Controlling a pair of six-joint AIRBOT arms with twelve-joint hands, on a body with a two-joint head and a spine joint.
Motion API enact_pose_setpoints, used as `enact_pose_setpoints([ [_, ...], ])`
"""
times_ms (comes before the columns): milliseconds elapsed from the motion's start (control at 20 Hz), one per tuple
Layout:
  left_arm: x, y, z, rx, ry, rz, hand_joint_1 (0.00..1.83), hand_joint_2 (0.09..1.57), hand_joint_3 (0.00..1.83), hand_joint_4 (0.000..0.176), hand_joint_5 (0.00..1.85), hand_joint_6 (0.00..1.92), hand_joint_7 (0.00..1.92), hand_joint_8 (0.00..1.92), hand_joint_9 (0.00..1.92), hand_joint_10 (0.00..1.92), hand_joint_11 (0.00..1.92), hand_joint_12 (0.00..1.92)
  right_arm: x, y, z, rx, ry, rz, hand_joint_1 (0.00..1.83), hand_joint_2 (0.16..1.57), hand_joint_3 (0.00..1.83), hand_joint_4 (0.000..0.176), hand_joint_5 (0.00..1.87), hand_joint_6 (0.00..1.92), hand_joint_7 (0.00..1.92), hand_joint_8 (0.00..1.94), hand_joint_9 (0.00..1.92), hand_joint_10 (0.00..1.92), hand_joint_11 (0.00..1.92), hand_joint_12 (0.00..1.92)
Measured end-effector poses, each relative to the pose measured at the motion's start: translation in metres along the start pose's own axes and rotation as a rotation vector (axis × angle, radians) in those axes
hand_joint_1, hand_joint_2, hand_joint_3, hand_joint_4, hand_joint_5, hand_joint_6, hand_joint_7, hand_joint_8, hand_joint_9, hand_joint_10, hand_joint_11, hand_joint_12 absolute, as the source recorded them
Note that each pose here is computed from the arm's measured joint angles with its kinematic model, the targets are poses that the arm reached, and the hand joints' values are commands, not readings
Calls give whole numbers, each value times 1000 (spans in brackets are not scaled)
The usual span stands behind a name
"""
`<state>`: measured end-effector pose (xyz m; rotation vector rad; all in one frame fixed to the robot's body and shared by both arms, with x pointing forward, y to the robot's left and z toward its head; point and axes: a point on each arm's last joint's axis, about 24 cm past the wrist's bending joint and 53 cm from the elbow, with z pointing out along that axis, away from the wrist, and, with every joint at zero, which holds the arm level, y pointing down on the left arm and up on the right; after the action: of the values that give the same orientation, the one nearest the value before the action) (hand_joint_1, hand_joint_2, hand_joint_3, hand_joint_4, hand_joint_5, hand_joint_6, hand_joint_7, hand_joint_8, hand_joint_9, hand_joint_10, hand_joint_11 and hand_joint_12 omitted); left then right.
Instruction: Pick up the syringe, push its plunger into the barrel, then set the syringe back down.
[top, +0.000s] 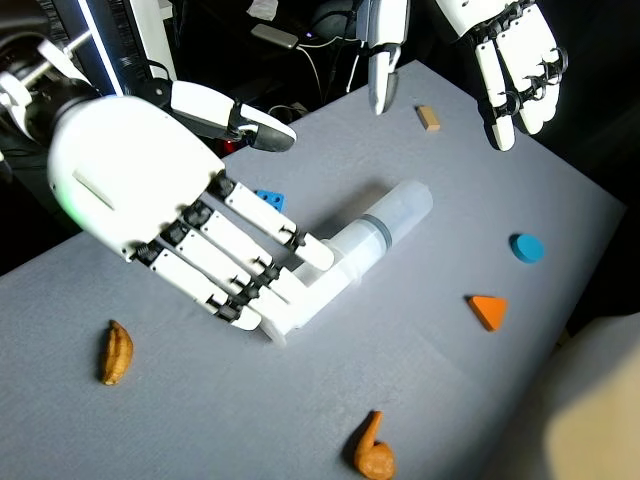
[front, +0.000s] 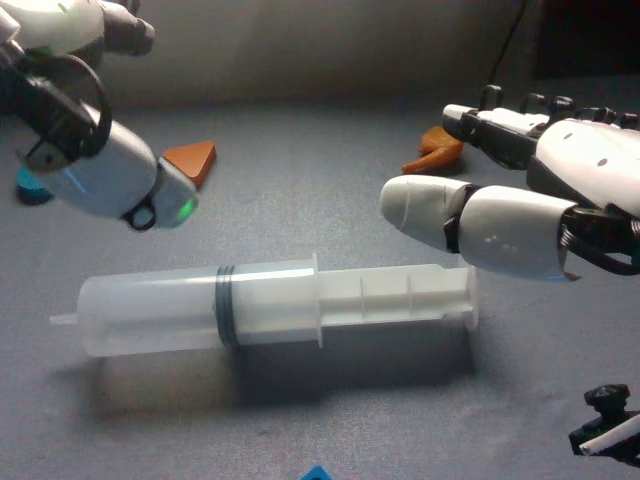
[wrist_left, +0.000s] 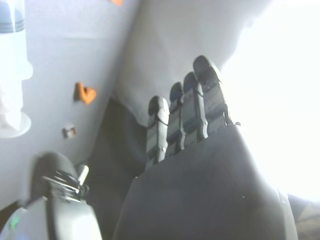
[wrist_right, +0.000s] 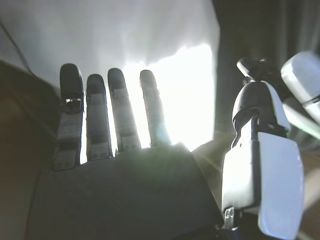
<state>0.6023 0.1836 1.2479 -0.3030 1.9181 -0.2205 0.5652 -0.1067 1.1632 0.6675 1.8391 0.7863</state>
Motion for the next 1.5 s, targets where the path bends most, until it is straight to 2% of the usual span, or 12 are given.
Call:
enact_pose_setpoints([
  [100,17,5,-4,-6,-1,-43,782,981,0,63,59,0,19,0,0,0,0,257,-1,-2,0,5,-7,14,20,991,0,109,129,2,132,2,95,0,0,826],
  [200,23,1,-5,12,6,-34,874,954,0,63,36,0,11,0,0,0,0,208,-3,-7,0,16,-14,23,19,991,0,109,129,1,137,3,92,0,0,812],
  [250,24,1,-5,11,-9,-21,880,956,0,64,14,0,7,0,0,0,0,204,-3,-5,0,10,-15,22,19,991,0,109,129,1,137,2,90,0,0,809],
  [450,45,3,-8,-2,29,-78,837,978,5,65,0,0,0,0,0,0,0,201,-8,-6,1,-3,-35,21,18,991,0,109,129,1,134,1,89,0,0,805],
  [550,40,-2,-10,9,-6,-56,837,978,5,65,0,0,0,0,0,0,0,202,-6,-3,1,-13,-31,15,19,990,0,109,128,0,128,0,87,0,0,789],
  [650,42,-8,-10,21,-35,-89,835,976,3,65,0,0,0,0,0,0,0,200,-6,6,1,-59,-55,-25,17,990,0,108,128,0,125,0,87,0,0,803],
  [750,62,-14,-12,17,-5,-127,832,974,2,65,0,0,0,0,0,0,0,197,-9,10,1,-71,-75,-45,18,990,0,108,128,0,125,0,88,1,0,806],
  [850,80,-23,-13,32,22,-120,830,973,1,65,0,0,0,0,0,0,0,195,-9,2,1,-40,-69,-81,18,990,0,108,131,1,126,1,93,2,0,805],
  [950,85,-35,-13,66,-4,-101,825,969,0,66,0,0,0,0,0,0,0,218,0,-1,9,-28,-36,-74,20,994,1,108,125,0,121,1,91,1,0,784],
  [1150,104,-36,-14,70,-15,-116,765,974,2,66,0,0,0,0,0,0,0,218,23,16,11,-71,-10,11,19,995,1,108,124,0,124,2,93,2,0,785],
  [1350,129,-24,-16,35,10,-127,763,974,1,66,0,0,0,0,0,0,0,240,36,-9,10,3,-7,83,14,1012,8,108,122,0,121,0,94,2,0,788],
  [1500,137,-23,-18,37,8,-117,755,969,0,66,0,0,0,0,0,0,0,240,24,-13,9,6,-61,122,14,1013,4,109,97,0,115,1,86,3,0,780],
])
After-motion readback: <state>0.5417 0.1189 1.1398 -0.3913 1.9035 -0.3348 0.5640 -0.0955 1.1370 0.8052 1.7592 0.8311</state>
